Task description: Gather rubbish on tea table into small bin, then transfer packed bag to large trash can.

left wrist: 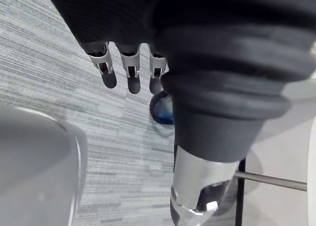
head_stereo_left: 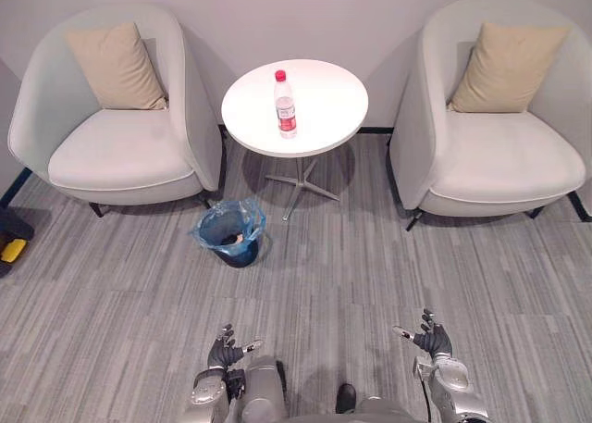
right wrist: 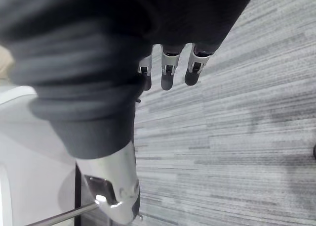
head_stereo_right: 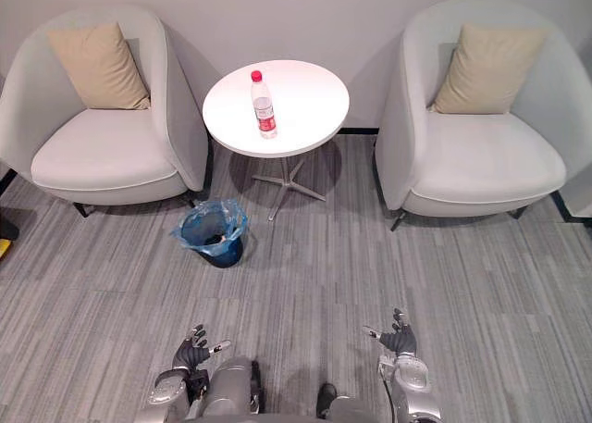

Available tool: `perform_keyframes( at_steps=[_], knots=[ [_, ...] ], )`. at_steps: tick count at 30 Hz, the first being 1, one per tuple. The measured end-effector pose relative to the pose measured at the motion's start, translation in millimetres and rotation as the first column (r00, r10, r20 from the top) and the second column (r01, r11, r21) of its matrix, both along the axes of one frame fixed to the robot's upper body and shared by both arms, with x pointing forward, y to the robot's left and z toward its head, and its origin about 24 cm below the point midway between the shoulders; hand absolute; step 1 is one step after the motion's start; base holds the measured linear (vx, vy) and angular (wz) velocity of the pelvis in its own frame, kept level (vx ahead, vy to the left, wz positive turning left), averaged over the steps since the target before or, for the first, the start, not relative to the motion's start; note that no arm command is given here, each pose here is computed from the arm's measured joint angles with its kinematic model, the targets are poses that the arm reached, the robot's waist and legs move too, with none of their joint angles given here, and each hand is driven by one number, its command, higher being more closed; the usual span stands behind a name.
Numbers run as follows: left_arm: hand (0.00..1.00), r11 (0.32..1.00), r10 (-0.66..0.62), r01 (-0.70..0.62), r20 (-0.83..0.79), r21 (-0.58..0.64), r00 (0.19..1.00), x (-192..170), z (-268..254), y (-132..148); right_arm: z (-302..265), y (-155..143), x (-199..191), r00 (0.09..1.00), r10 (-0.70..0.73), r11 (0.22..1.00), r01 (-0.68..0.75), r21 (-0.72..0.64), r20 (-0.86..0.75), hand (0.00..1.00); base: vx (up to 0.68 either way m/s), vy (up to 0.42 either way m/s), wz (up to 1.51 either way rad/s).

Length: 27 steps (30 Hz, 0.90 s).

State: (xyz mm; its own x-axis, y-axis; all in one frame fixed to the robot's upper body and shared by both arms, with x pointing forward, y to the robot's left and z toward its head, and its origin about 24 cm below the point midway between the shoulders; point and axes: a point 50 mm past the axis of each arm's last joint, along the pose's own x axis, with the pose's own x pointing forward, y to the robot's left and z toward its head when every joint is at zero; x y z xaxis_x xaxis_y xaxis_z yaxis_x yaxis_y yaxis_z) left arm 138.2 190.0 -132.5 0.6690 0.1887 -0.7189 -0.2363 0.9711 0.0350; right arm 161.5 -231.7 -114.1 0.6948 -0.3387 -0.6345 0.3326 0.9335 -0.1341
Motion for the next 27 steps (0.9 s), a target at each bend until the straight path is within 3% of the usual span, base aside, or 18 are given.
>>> perform_keyframes(
  at_steps=[13,19,27],
  knots=[
    [0.00,0.999,-0.015,0.017,-0.029,0.050,0.999,-6,-1,16,-8,12,-3,0.995,0.078,0.997,-0.078,-0.010,-0.056,0.00,0.44,0.128,-0.05],
    [0.00,0.999,-0.012,0.014,-0.038,0.047,0.999,-8,-2,16,-11,11,-10,0.990,0.113,0.993,-0.114,-0.014,-0.086,0.00,0.40,-0.184,0.45],
    [0.00,1.000,-0.008,0.007,-0.006,-0.010,1.000,3,-1,-5,-18,9,-32,0.989,0.077,0.997,-0.077,0.002,-0.128,0.00,0.29,-0.241,0.56]
  ],
)
